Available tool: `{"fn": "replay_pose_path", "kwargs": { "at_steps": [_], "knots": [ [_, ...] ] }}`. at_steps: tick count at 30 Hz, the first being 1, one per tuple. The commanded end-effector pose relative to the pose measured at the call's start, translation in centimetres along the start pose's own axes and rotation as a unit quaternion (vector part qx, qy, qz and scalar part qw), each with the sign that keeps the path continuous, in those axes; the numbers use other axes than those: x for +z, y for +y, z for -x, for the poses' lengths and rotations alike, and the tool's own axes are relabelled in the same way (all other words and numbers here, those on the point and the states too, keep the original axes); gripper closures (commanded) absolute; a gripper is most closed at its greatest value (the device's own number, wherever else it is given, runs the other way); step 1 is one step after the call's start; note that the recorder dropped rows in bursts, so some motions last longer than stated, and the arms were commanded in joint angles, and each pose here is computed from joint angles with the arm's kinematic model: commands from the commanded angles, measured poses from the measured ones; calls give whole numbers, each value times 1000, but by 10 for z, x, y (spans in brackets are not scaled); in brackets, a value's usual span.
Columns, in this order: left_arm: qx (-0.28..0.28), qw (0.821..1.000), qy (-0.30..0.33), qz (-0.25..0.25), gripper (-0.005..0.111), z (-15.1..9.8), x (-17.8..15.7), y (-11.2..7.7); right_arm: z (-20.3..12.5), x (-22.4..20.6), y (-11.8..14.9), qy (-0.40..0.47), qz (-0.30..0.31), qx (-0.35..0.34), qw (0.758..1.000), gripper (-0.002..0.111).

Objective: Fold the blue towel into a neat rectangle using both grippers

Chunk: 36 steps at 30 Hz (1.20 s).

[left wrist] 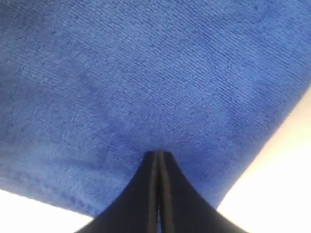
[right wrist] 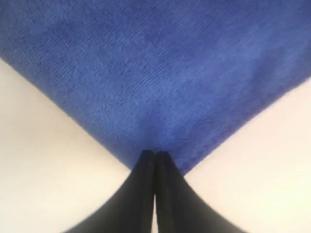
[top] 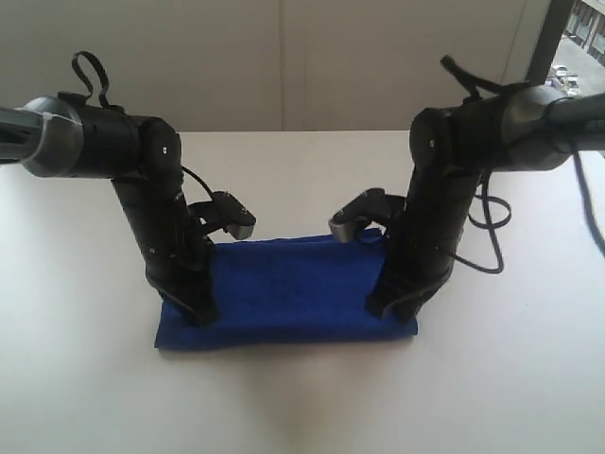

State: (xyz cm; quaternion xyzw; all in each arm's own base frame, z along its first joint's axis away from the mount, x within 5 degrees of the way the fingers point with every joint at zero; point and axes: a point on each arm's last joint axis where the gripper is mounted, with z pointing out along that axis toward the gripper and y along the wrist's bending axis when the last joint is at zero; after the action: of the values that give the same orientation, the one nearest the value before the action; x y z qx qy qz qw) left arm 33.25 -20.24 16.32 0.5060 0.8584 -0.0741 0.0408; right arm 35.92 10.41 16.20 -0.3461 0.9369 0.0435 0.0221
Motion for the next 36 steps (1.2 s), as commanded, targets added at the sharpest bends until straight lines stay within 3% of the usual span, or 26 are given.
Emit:
{"fn": "replay_pose_path", "kwargs": {
  "at_steps": [1, 6, 13, 21, 27, 30, 36],
  "knots": [
    [0, 997, -66, 50, 107, 5, -35, -1, 7, -39, -1, -101, -55, -2, 993, 108],
    [-25, 989, -129, 73, 107, 17, -30, 6, 22, -26, -2, -155, -36, 12, 987, 108],
    [-34, 988, -116, 94, 107, 19, 14, 25, 23, 19, -4, -107, 1, 14, 994, 108],
    [-80, 982, -112, 133, 107, -1, 10, 59, 15, 30, -2, -53, 24, 1, 998, 108],
    [-70, 977, -129, 153, 107, 2, 3, 61, 13, 19, -2, -48, 9, -16, 999, 108],
    [-64, 965, -176, 181, 107, 6, -35, 57, 20, -19, -3, -114, -32, -22, 993, 108],
    [-88, 972, -167, 140, 107, 0, -56, 41, 39, -49, -16, -174, -85, -15, 981, 108]
  ]
}}
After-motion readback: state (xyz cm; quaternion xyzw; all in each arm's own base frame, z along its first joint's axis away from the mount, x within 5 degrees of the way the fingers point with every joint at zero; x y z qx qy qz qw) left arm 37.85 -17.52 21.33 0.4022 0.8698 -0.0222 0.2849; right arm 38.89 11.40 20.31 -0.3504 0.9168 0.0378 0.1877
